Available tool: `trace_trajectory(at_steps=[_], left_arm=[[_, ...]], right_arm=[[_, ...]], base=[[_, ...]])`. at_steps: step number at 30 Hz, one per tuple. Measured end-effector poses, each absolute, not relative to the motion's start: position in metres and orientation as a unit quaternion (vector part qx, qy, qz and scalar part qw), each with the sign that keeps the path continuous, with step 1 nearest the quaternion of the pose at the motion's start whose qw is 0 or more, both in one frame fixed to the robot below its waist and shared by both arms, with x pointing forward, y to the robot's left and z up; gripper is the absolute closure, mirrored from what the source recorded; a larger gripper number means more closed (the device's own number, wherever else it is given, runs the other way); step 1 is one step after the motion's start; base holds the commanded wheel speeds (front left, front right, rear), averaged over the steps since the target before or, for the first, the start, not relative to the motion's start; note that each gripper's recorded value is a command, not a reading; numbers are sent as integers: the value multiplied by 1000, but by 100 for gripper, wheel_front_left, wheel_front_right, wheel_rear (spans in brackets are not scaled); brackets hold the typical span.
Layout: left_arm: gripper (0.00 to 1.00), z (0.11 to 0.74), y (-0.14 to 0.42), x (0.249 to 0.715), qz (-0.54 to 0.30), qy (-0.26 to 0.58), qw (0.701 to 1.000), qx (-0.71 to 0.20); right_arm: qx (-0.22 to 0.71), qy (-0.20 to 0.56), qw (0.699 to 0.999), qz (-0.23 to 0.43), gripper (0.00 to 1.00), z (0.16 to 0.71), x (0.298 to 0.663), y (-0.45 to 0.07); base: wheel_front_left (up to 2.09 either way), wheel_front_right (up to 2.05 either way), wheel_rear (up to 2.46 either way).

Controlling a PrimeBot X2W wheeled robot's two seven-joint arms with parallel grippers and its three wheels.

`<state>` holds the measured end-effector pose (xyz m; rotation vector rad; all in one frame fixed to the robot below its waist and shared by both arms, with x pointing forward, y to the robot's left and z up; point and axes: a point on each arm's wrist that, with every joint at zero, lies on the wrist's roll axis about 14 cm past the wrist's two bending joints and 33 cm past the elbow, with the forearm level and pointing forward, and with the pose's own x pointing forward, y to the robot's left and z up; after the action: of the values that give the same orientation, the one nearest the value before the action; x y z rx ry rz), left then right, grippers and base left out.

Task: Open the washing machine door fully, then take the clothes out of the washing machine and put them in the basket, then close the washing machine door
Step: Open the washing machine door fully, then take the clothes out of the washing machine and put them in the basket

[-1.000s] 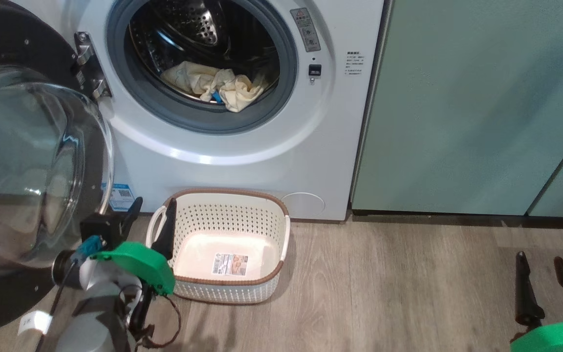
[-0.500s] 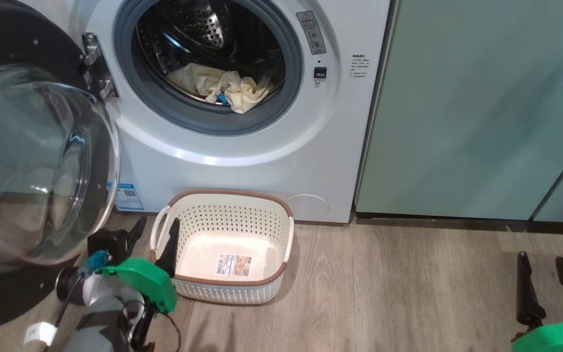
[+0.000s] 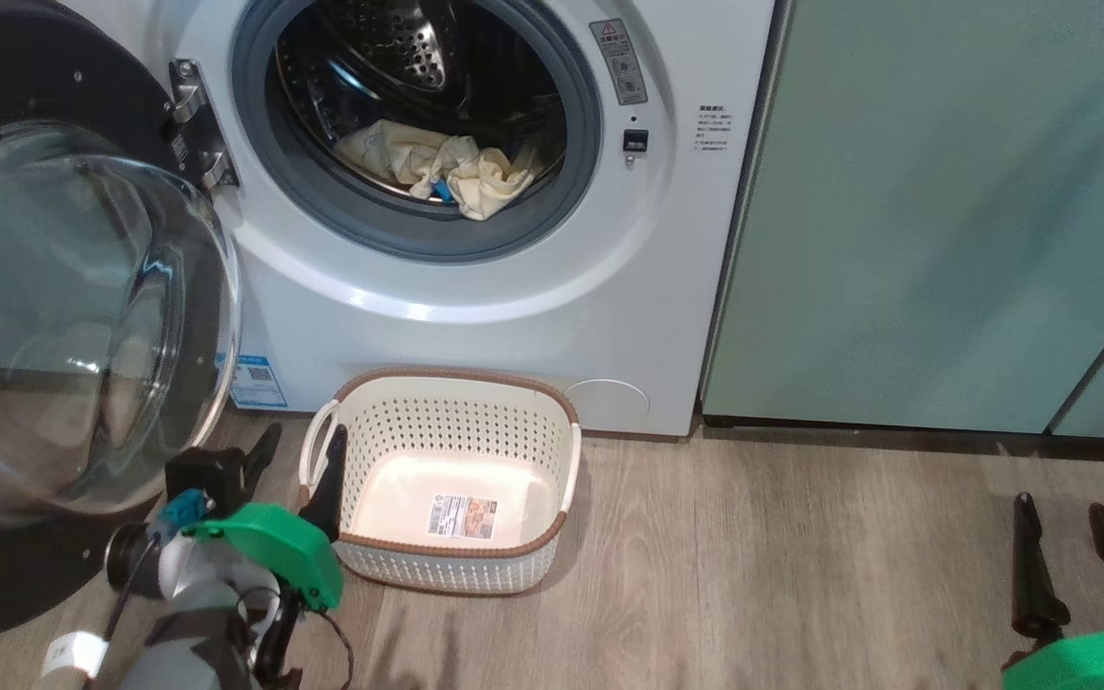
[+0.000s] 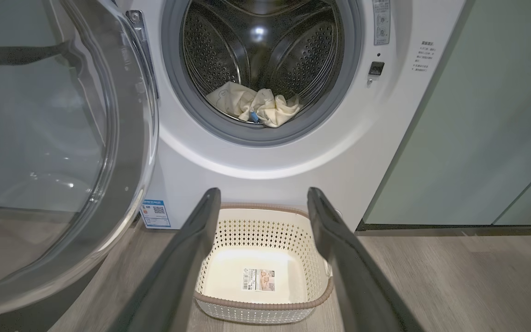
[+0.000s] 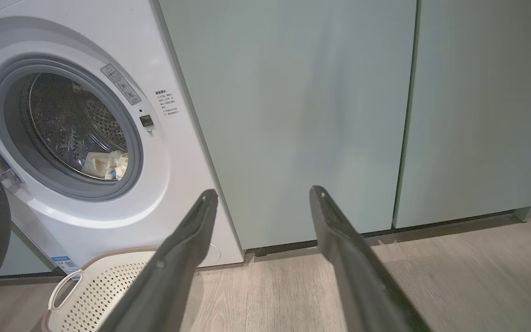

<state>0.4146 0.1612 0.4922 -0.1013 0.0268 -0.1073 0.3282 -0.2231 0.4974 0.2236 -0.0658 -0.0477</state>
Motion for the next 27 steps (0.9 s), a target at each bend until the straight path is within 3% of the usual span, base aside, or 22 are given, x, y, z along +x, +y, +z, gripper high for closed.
trace_trajectory(at_steps=[14,27], left_arm=[[0,491,162,415,-52,15,996,-68],[0,488,158,415,-63,21,995,-71]], right_arm=[[112,-27,993,-20,0,494,331,-220],[113,-23,993,-21,0,491,331,-220]], base=[[14,-14,0],[149,-149,0]])
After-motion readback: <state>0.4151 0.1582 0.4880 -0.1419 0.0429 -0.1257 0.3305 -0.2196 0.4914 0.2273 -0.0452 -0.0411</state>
